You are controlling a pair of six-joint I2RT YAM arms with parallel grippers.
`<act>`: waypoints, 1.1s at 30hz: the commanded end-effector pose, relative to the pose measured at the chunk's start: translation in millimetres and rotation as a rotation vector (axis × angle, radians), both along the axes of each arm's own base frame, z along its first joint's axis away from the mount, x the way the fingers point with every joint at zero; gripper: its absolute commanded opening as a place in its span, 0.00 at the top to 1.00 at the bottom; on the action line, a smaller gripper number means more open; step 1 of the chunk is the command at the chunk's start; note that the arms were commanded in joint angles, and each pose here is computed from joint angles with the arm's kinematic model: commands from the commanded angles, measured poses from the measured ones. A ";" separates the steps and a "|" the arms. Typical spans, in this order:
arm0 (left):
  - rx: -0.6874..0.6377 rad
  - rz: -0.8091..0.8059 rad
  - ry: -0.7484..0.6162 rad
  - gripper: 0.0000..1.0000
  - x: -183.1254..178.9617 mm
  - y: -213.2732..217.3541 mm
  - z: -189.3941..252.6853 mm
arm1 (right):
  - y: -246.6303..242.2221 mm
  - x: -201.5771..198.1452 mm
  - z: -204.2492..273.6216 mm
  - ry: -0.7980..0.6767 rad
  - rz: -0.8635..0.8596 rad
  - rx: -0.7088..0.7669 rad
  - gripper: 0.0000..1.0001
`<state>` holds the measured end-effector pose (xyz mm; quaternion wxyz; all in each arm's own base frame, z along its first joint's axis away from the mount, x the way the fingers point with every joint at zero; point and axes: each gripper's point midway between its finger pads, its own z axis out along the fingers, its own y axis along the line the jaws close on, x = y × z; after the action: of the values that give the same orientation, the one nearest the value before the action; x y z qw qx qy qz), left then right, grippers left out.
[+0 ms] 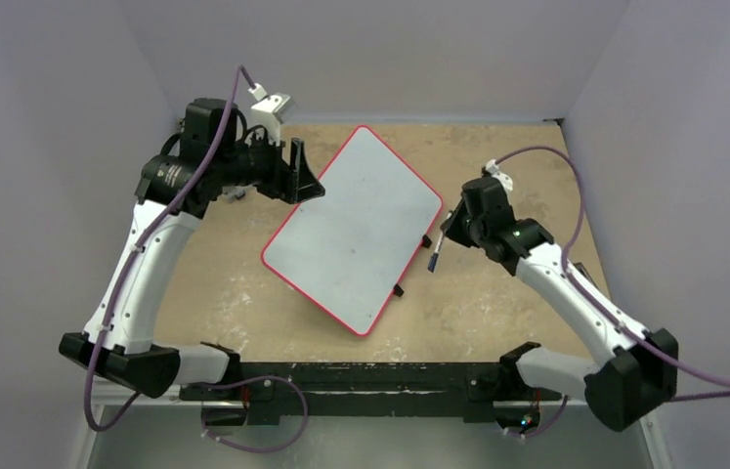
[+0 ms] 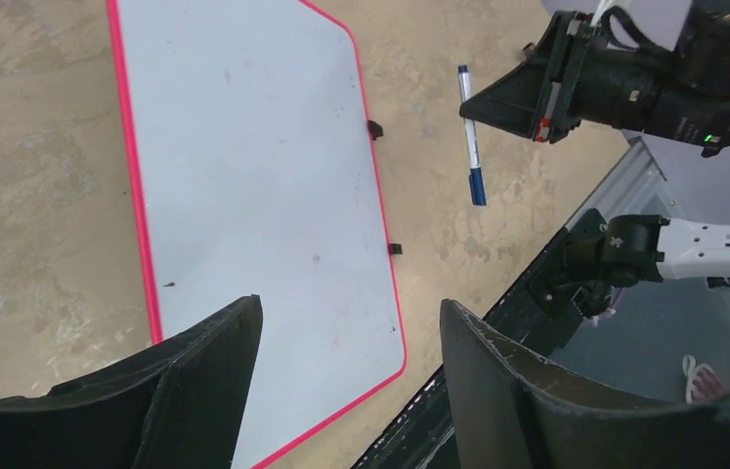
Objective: Write a sentence on the whiteboard
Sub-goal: Pick up the whiteboard marker from the center of the board, then pass from the right arm to the left
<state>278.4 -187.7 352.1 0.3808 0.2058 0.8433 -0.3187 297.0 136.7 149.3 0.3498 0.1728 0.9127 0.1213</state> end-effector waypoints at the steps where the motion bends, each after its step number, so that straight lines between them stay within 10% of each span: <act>1: -0.141 -0.081 -0.090 0.34 -13.1 -32.3 29.0 | 12.9 4.0 83.4 -0.198 -0.111 0.274 1.00; 13: -0.451 -0.121 -0.172 0.39 -19.4 -97.2 60.4 | 10.3 0.8 176.5 -0.275 -0.432 0.769 1.00; 33: -0.635 -0.103 -0.207 0.50 -3.1 -157.2 70.0 | 10.8 7.8 219.1 -0.328 -0.514 1.007 1.00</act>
<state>270.2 -339.2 405.4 0.4741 0.1631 0.6713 -0.5459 303.9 149.8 343.9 0.3697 0.5053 0.6416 0.4432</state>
